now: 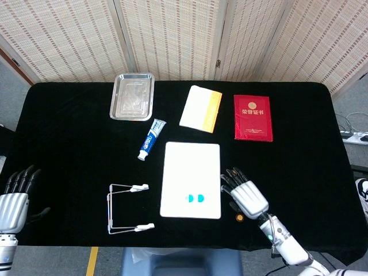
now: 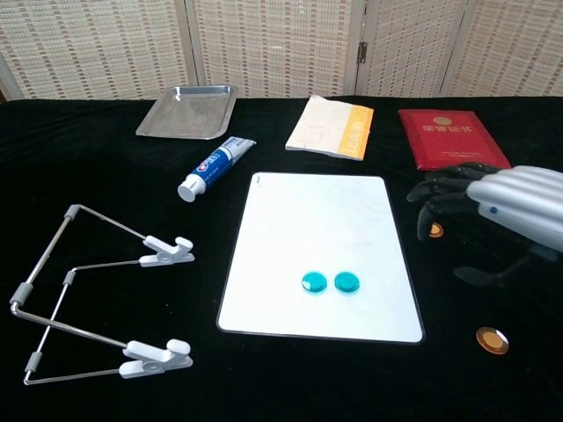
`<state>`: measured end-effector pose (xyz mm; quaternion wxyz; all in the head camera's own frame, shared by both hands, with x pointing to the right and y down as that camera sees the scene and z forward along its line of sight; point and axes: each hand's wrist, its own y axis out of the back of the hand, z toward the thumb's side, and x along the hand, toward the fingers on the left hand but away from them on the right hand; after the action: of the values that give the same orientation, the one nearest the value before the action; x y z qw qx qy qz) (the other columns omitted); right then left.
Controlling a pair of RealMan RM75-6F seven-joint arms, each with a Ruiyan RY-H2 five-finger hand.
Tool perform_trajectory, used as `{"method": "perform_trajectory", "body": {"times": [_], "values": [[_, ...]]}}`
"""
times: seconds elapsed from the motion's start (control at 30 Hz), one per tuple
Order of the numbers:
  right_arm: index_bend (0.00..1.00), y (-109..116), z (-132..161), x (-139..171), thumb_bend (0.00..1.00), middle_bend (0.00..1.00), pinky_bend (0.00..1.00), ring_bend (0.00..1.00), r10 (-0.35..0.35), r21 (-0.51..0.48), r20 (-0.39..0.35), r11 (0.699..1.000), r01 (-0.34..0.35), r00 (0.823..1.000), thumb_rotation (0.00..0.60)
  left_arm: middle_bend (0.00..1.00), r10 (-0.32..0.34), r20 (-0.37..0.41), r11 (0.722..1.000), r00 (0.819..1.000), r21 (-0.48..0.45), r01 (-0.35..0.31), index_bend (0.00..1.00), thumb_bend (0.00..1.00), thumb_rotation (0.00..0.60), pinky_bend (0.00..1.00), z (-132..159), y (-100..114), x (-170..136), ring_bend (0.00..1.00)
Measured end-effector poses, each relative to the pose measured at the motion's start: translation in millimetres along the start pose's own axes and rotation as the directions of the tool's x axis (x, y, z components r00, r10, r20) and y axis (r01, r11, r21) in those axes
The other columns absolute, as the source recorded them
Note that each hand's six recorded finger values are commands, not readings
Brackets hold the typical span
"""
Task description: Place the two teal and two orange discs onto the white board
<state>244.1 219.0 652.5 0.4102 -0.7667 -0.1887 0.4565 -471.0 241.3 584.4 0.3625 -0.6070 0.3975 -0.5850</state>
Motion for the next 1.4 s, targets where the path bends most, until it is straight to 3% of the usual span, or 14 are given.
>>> {"method": "perform_trajectory", "body": {"times": [0.17, 0.43, 0.8, 1.2, 1.4], "values": [[0.39, -15.1, -11.6, 32.4, 0.4, 0.17, 0.0, 0.01, 0.02, 0.005, 0.019, 1.0, -0.02, 1.0, 0.6, 0.0, 0.008, 0.014, 1.0, 1.0, 0.001, -0.008, 0.02, 0.16, 0.6, 0.0, 5.5, 3.5, 2.2, 0.0], [0.41, -35.4, -21.3, 50.4, 0.4, 0.17, 0.0, 0.01, 0.056, 0.014, 0.031, 0.998, -0.056, 0.998, 0.6, 0.0, 0.007, 0.02, 1.0, 1.0, 0.005, -0.007, 0.02, 0.16, 0.6, 0.0, 8.9, 4.6, 2.8, 0.0], [0.41, -63.8, -16.3, 50.5, 0.4, 0.17, 0.0, 0.01, 0.112, 0.033, 0.009, 0.993, -0.113, 0.994, 0.6, 0.0, 0.005, 0.025, 1.0, 1.0, 0.006, -0.006, 0.02, 0.16, 0.6, 0.0, 10.1, 4.4, 3.0, 0.0], [0.42, -65.7, -14.8, 43.9, 0.4, 0.17, 0.0, 0.01, 0.116, 0.034, 0.006, 0.993, -0.117, 0.993, 0.6, 0.0, 0.007, 0.018, 1.0, 1.0, 0.004, -0.007, 0.02, 0.16, 0.6, 0.0, 6.9, 4.0, 2.6, 0.0], [0.48, -68.5, -14.7, 41.5, 0.4, 0.18, 0.0, 0.01, 0.134, 0.036, 0.008, 0.99, -0.134, 0.991, 0.6, 0.0, 0.006, 0.016, 1.0, 1.0, 0.004, -0.006, 0.02, 0.16, 0.6, 0.0, 5.8, 3.8, 2.5, 0.0]]}}
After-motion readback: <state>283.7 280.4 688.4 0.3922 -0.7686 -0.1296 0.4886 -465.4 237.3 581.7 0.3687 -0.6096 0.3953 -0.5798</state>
